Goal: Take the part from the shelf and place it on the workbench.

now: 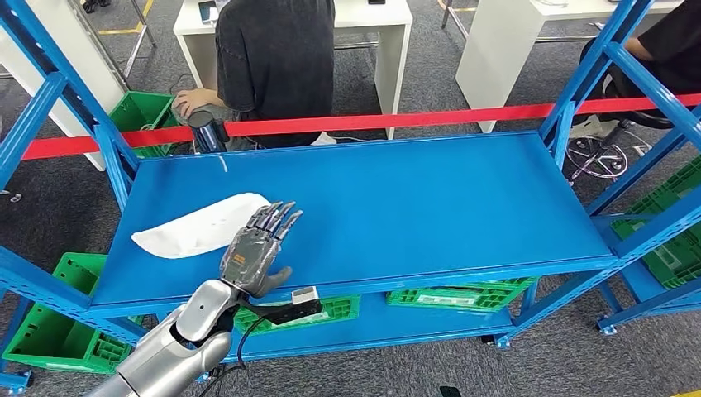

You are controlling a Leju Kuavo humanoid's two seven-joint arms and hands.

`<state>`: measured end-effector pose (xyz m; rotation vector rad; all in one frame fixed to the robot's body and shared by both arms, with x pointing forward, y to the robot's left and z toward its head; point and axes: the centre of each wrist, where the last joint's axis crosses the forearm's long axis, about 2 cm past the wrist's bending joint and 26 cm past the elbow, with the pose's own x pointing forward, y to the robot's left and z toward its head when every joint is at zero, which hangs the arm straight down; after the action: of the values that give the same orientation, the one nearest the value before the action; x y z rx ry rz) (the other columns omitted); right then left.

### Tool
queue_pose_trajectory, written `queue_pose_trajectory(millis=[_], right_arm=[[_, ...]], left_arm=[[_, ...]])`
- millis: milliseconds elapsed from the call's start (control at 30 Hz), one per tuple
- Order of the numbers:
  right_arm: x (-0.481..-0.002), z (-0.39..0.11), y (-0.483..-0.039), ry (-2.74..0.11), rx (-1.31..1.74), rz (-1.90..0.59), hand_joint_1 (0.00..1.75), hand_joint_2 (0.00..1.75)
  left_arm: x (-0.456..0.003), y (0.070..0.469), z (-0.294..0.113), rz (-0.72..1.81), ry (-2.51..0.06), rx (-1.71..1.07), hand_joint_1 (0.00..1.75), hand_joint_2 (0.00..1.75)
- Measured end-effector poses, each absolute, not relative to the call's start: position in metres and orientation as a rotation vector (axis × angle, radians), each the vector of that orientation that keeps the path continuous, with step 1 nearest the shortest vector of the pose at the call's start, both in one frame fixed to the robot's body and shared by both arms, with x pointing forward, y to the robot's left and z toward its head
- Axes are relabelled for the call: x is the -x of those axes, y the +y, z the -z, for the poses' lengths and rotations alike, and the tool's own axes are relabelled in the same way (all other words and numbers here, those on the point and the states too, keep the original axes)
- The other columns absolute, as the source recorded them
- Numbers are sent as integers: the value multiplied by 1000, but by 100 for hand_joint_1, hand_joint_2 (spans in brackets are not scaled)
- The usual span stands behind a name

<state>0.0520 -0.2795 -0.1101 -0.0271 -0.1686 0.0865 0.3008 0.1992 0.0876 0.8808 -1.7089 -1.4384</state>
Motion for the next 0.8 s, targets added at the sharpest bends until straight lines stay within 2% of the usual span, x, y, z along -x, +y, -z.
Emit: queue_pose_trajectory(millis=[800], right_arm=[[-45,111,-280,-158,28,-66,0,0]], left_arm=[[-319,233,-99,1318,-1506,-1211,0,175]])
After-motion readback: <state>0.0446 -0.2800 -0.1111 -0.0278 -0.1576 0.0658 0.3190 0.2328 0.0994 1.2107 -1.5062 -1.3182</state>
